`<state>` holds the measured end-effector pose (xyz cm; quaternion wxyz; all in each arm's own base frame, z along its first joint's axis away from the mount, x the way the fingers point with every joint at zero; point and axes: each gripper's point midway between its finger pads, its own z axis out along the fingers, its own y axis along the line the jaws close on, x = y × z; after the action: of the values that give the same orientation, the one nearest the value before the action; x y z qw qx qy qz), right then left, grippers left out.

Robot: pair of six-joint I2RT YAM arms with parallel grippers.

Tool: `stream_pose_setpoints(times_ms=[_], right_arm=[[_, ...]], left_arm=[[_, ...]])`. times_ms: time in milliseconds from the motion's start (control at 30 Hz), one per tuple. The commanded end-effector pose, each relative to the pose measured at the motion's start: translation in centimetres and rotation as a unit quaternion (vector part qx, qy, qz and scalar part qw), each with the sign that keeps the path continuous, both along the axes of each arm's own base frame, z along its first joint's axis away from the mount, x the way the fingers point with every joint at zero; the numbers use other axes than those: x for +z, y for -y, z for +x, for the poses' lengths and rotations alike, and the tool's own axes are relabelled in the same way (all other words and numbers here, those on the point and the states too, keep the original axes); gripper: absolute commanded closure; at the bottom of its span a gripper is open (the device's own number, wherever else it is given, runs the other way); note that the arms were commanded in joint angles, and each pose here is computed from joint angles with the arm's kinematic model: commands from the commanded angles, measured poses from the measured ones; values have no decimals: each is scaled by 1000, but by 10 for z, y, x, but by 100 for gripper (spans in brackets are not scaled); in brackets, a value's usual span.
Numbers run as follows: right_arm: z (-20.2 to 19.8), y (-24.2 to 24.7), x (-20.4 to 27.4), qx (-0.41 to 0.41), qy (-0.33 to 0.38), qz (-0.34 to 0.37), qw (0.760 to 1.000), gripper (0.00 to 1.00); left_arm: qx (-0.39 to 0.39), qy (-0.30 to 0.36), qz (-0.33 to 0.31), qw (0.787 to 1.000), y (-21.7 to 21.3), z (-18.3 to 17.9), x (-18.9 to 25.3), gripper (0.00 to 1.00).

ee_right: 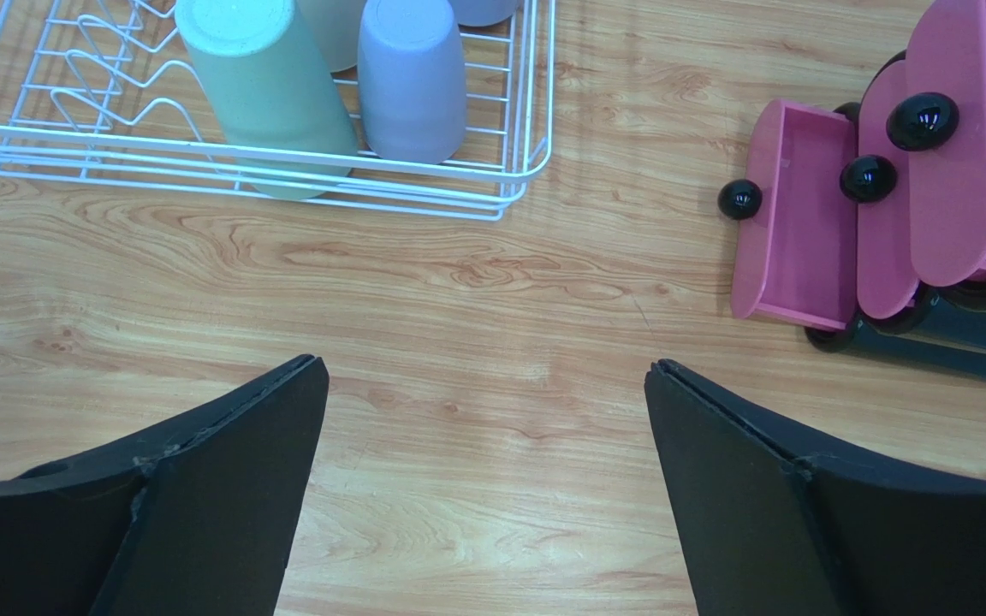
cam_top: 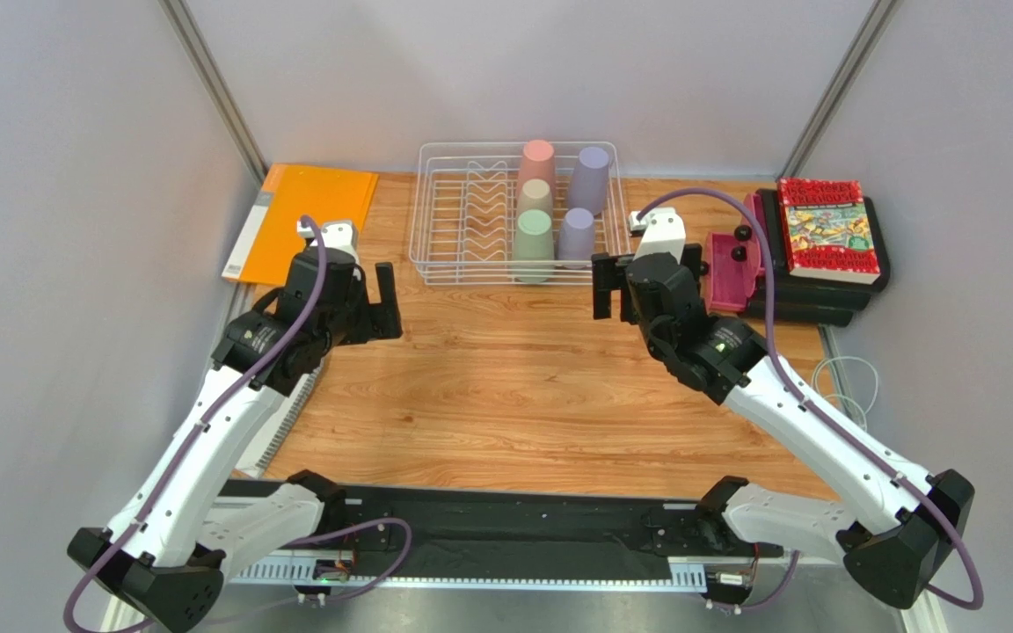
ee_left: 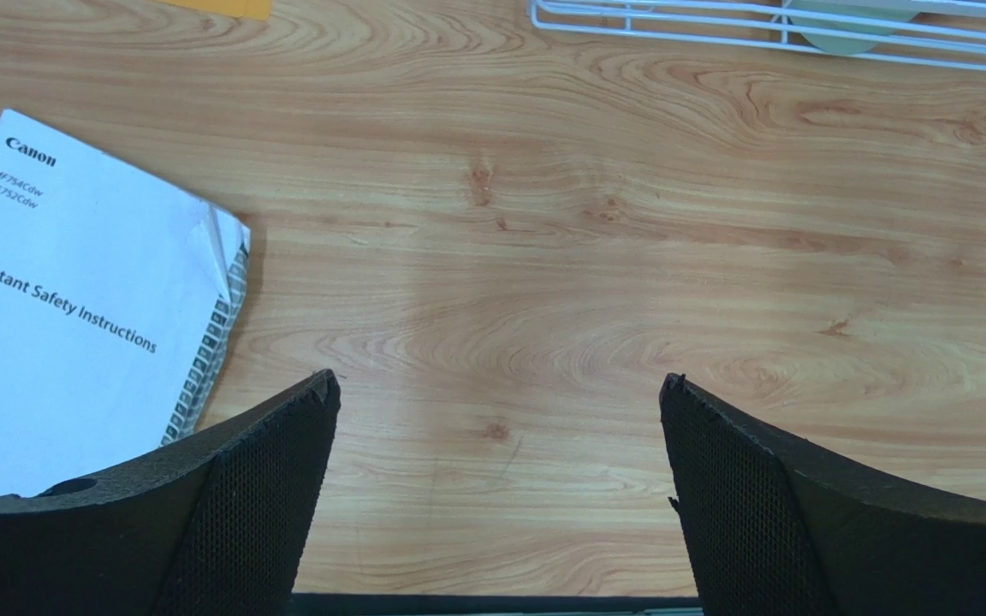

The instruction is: Unload the cups from the dish rack

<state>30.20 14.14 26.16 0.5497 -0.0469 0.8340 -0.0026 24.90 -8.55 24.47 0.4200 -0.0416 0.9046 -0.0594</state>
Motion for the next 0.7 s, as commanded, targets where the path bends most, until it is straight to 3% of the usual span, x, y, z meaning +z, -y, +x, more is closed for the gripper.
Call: stream_pose_setpoints(times_ms=[0,267,400,533,667], right_arm=[[0,6,20,-9,32,7,999,0],[1,12,24,-28,36,9,999,0],[-1,16,26,-51,43,33,997,0],[-8,14,36,-23,63,53,996,0],[-9,24,29,-42,39,13,998,0]], left_arm=[[9,12,5,1000,-3,2,6,0],[10,25,4,1000,-7,-1,11,0],[8,13,26,1000,-11,-1,4,0],[0,-16,60,998,-14,2,-3,0],[-16,-18,75,997,-1,19,4,1]])
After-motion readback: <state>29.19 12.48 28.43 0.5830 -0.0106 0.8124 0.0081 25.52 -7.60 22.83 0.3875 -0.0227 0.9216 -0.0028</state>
